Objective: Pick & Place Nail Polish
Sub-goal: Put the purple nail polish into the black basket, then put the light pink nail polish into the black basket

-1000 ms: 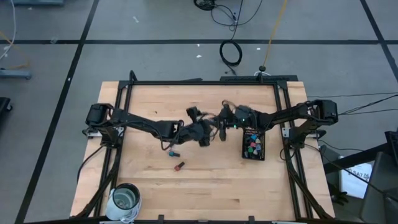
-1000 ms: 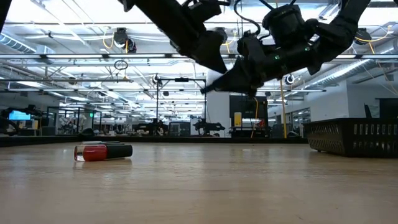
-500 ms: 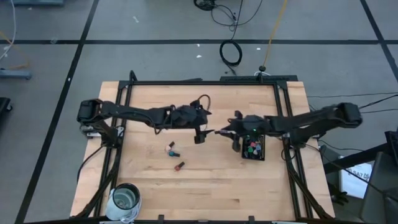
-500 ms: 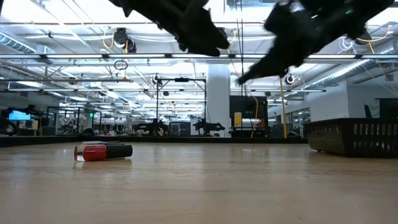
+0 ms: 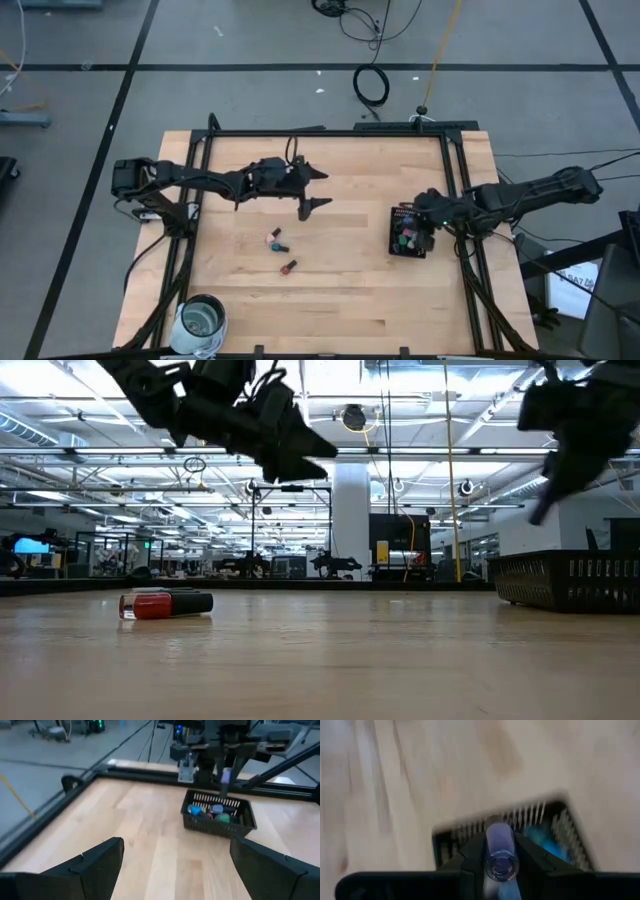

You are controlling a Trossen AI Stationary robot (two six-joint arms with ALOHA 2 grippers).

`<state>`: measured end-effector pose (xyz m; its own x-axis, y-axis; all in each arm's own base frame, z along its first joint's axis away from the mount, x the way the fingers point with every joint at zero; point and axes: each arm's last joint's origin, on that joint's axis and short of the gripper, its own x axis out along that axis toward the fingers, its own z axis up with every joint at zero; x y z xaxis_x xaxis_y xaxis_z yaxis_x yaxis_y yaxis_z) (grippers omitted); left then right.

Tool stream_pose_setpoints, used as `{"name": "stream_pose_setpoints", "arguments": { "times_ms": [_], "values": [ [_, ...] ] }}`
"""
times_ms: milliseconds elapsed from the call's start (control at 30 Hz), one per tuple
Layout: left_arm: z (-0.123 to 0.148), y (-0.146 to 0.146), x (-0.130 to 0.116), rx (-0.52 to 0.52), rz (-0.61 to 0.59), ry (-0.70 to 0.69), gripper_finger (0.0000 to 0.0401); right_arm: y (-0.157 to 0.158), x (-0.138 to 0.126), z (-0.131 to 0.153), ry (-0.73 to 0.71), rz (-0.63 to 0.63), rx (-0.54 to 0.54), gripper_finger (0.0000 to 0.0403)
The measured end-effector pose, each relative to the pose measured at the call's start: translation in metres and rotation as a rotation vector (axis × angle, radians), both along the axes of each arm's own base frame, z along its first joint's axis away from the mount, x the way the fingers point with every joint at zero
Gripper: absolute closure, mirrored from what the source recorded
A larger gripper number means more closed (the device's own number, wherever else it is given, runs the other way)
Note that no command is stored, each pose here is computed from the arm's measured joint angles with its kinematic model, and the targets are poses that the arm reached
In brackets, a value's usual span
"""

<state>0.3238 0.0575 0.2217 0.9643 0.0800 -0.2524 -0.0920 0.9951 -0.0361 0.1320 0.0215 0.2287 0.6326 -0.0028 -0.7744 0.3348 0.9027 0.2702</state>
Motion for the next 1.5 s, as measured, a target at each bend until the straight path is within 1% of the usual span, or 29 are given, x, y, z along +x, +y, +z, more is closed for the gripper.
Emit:
{"name": "stream_pose_setpoints", "arguments": {
  "times_ms": [100, 200, 267, 367, 467, 533, 633, 733, 833, 933, 967, 1067, 1200, 1267, 1333, 1433, 1500],
  "values": [
    [-0.006, 0.004, -0.004, -0.045, 0.019, 0.025, 0.0047, 0.002, -0.009, -0.006, 0.11, -0.006, 0.085, 0.0336],
    [-0.006, 0.005, -0.004, -0.057, 0.027, 0.026, 0.0047, 0.003, -0.013, -0.011, 0.211, -0.019, 0.134, 0.0336],
    [-0.007, 0.005, -0.004, -0.056, 0.027, 0.027, 0.0047, 0.004, -0.011, -0.012, 0.226, -0.006, 0.167, 0.0336],
    [-0.006, 0.005, -0.004, -0.055, 0.026, 0.019, 0.0047, 0.008, -0.004, -0.012, 0.207, 0.036, 0.222, 0.0336],
    [-0.006, 0.005, -0.004, -0.052, 0.026, 0.025, 0.0047, 0.01, 0.001, -0.013, 0.2, 0.058, 0.246, 0.0335],
    [-0.007, 0.005, -0.004, -0.058, 0.026, 0.033, 0.0047, 0.01, 0.002, -0.015, 0.218, 0.049, 0.246, 0.0313],
    [-0.007, 0.002, -0.003, -0.085, 0.026, 0.035, 0.0047, 0.01, 0.004, -0.017, 0.238, 0.043, 0.243, 0.0255],
    [-0.008, 0.0, -0.003, -0.087, 0.02, 0.039, 0.0048, 0.011, 0.007, -0.019, 0.243, 0.039, 0.236, 0.021],
    [-0.009, 0.0, -0.003, -0.079, 0.015, 0.052, 0.0048, 0.011, 0.011, -0.019, 0.22, 0.028, 0.218, 0.0181],
    [-0.009, 0.0, -0.003, -0.083, 0.017, 0.055, 0.0047, 0.01, 0.013, -0.019, 0.21, 0.032, 0.213, 0.0164],
    [-0.009, 0.0, -0.004, -0.084, 0.017, 0.059, 0.0047, 0.01, 0.014, -0.019, 0.194, 0.035, 0.199, 0.0162],
    [-0.012, -0.002, -0.004, -0.082, 0.01, 0.087, 0.0048, 0.009, 0.02, -0.015, 0.103, 0.037, 0.107, 0.0162],
    [-0.023, -0.01, -0.008, -0.062, -0.021, 0.21, 0.0048, 0.007, 0.033, -0.005, -0.084, 0.052, -0.059, 0.0169],
    [-0.03, -0.018, -0.011, -0.065, -0.041, 0.312, 0.0048, 0.007, 0.041, 0.002, -0.199, 0.058, -0.14, 0.0173],
    [-0.035, -0.027, -0.014, -0.061, -0.031, 0.455, 0.0048, 0.007, 0.048, 0.005, -0.326, 0.067, -0.208, 0.0175],
    [-0.037, -0.041, -0.022, -0.033, 0.046, 0.663, 0.0048, 0.007, 0.054, 0.005, -0.505, 0.111, -0.295, 0.0176],
    [-0.038, -0.049, -0.029, -0.037, 0.093, 0.764, 0.0048, 0.006, 0.056, 0.004, -0.608, 0.126, -0.35, 0.0176]
  ]
}}
